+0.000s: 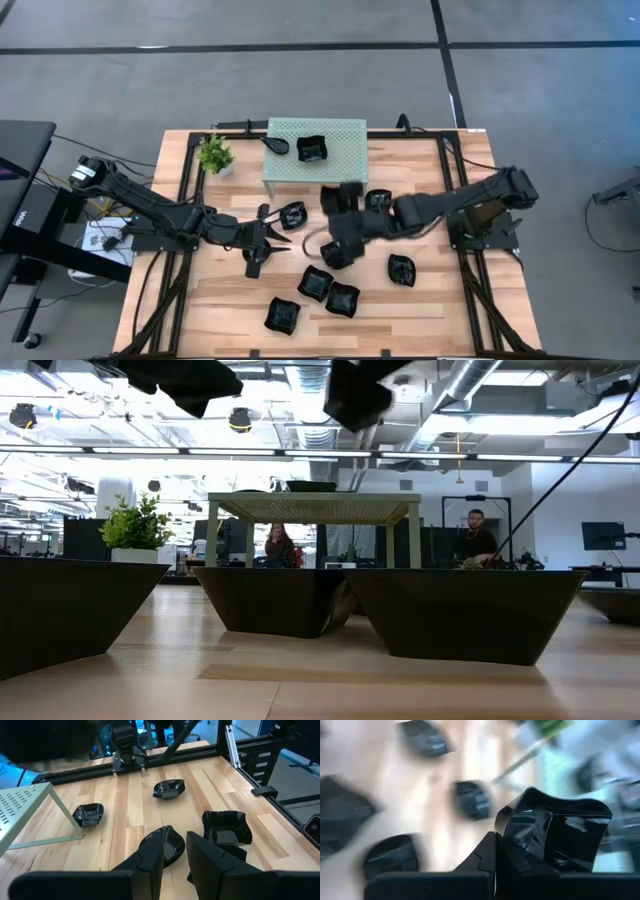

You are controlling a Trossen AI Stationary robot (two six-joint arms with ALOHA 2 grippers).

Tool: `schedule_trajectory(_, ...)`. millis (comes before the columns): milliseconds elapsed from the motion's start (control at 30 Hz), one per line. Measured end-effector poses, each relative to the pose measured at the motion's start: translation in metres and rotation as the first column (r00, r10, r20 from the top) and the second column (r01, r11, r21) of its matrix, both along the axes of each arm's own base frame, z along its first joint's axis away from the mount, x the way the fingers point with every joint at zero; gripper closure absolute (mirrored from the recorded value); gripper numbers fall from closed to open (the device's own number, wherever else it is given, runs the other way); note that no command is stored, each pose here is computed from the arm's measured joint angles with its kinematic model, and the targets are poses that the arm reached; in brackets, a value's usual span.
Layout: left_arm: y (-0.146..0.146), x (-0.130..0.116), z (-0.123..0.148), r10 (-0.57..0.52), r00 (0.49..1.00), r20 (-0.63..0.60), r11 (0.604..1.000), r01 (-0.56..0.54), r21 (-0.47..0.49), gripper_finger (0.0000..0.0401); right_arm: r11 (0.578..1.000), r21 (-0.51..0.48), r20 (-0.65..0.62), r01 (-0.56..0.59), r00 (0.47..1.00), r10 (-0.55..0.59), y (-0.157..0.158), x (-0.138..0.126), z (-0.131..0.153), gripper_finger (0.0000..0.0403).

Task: Pick & Place Mini shaped plates
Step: Stack the distorted square plate on top of the other distorted square plate on the shelf

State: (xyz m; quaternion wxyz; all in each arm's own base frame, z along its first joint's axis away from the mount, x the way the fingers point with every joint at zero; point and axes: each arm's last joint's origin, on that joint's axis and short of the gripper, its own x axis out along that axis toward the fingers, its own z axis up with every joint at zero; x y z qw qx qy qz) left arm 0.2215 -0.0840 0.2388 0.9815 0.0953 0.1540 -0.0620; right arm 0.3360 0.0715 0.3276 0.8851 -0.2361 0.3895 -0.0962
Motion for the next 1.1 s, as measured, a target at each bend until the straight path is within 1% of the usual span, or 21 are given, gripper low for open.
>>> schedule_trajectory(133,0.000,0.000,0.000,0.000,1.000,0.003,1.000,0.000,-0.001,0.0316,0.992,-0.124,0.058,-0.029,0.998,0.036,-0.033,0.014,0.015,0.0401)
schedule_trajectory(200,0.000,0.000,0.000,0.000,1.000,0.004,1.000,0.000,-0.002,0.0316,0.984,-0.171,0.083,-0.039,0.995,0.054,-0.052,0.022,0.019,0.0401)
schedule_trajectory(300,0.000,0.000,0.000,0.000,1.000,0.004,1.000,0.000,-0.002,0.0316,0.975,-0.214,0.070,-0.058,0.995,0.074,-0.082,0.027,0.020,0.0401)
schedule_trajectory(367,0.000,0.000,0.000,0.000,1.000,0.005,1.000,0.000,-0.002,0.0316,0.977,-0.201,0.082,-0.065,0.993,0.083,-0.101,0.031,0.018,0.0401)
schedule_trajectory(467,0.000,0.000,0.000,0.000,1.000,0.005,1.000,0.000,-0.002,0.0316,0.986,-0.155,0.069,-0.066,0.995,0.078,-0.126,0.029,0.014,0.0401)
schedule_trajectory(667,0.000,0.000,0.000,0.000,1.000,0.005,1.000,0.000,-0.002,0.0316,0.995,-0.080,0.093,-0.060,0.993,0.067,-0.159,0.031,0.006,0.0401)
schedule_trajectory(700,0.000,0.000,0.001,0.000,1.000,0.005,1.000,0.000,-0.002,0.0316,0.995,-0.076,0.102,-0.063,0.992,0.071,-0.163,0.033,0.006,0.0401)
schedule_trajectory(767,0.000,0.000,0.000,0.000,1.000,0.005,1.000,0.000,-0.002,0.0316,0.996,-0.062,0.070,-0.065,0.995,0.069,-0.168,0.033,-0.001,0.0401)
schedule_trajectory(833,0.000,0.000,0.000,0.000,1.000,0.005,1.000,0.000,-0.002,0.0316,0.995,-0.070,0.059,-0.070,0.995,0.074,-0.172,0.038,-0.008,0.0401)
schedule_trajectory(1000,0.000,0.000,0.000,0.000,1.000,0.005,1.000,0.000,-0.002,0.0316,0.986,-0.092,-0.003,-0.138,0.990,0.138,-0.173,0.045,-0.022,0.0401)
schedule_trajectory(1100,0.000,0.000,0.000,0.000,1.000,0.004,1.000,0.000,-0.002,0.0316,0.985,-0.092,-0.030,-0.144,0.989,0.142,-0.173,0.049,-0.030,0.0397)
